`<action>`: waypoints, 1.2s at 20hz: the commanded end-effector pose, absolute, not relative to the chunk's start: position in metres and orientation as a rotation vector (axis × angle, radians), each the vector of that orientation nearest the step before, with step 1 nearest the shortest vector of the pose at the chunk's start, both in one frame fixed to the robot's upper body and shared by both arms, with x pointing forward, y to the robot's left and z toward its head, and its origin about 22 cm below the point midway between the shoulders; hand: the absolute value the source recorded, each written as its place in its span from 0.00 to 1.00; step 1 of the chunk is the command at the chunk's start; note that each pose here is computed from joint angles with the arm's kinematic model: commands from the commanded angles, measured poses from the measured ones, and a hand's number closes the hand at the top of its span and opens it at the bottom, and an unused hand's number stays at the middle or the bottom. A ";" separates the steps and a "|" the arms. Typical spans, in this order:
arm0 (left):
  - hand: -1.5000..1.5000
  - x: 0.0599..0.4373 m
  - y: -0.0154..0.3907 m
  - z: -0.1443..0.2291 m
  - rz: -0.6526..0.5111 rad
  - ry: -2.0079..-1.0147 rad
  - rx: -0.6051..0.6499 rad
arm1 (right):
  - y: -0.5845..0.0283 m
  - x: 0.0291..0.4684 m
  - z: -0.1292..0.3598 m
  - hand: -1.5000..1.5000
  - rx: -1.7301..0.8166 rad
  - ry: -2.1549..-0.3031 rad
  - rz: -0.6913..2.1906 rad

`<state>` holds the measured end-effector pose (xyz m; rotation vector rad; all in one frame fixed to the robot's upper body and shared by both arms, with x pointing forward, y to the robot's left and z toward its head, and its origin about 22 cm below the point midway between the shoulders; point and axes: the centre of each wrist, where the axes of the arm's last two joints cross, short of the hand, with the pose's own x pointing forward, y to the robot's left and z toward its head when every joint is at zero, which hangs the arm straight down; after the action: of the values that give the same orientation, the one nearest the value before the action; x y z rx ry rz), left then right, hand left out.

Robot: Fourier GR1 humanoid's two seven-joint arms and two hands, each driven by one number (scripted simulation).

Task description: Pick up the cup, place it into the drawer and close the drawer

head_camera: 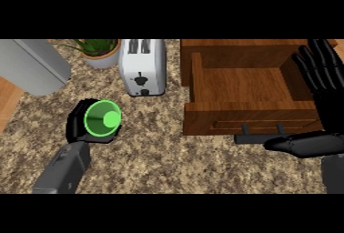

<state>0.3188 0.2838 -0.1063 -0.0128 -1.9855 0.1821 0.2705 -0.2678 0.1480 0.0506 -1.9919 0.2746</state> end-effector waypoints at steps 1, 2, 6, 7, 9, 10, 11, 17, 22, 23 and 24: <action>1.00 0.346 0.246 -0.084 0.130 -2.138 -0.161 | -0.272 0.280 0.152 0.00 0.028 -1.998 0.270; 1.00 0.352 0.250 -0.074 0.088 -2.122 -0.158 | -0.275 0.269 0.139 0.00 0.037 -1.967 0.267; 1.00 0.388 0.213 -0.023 0.055 -2.178 -0.190 | -0.285 0.268 0.142 0.00 0.020 -1.970 0.265; 1.00 0.397 0.196 -0.009 0.030 -2.170 -0.226 | -0.274 0.266 0.156 0.00 0.018 -1.966 0.264; 1.00 0.402 0.190 0.007 -0.021 -2.174 -0.269 | -0.268 0.274 0.143 0.00 0.007 -1.977 0.252; 1.00 0.412 0.178 0.023 -0.041 -2.166 -0.306 | -0.281 0.281 0.147 0.00 -0.024 -1.967 0.269; 1.00 0.405 0.175 0.015 -0.056 -2.156 -0.302 | -0.277 0.270 0.149 0.00 -0.012 -1.976 0.242; 1.00 0.428 0.144 0.069 -0.103 -2.174 -0.250 | -0.270 0.278 0.138 0.00 0.019 -1.969 0.272; 1.00 0.442 0.112 0.122 -0.152 -2.141 -0.223 | -0.272 0.281 0.148 0.00 0.003 -1.994 0.277; 1.00 0.446 0.099 0.146 -0.158 -2.147 -0.194 | -0.268 0.281 0.149 0.00 0.027 -1.984 0.266; 1.00 0.444 0.089 0.149 -0.172 -2.115 -0.185 | -0.261 0.279 0.135 0.00 0.031 -1.980 0.277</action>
<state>0.4384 0.1483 0.0880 -0.1283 -2.0819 -0.1031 0.2804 -0.2683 0.1437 0.0193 -1.9803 0.2700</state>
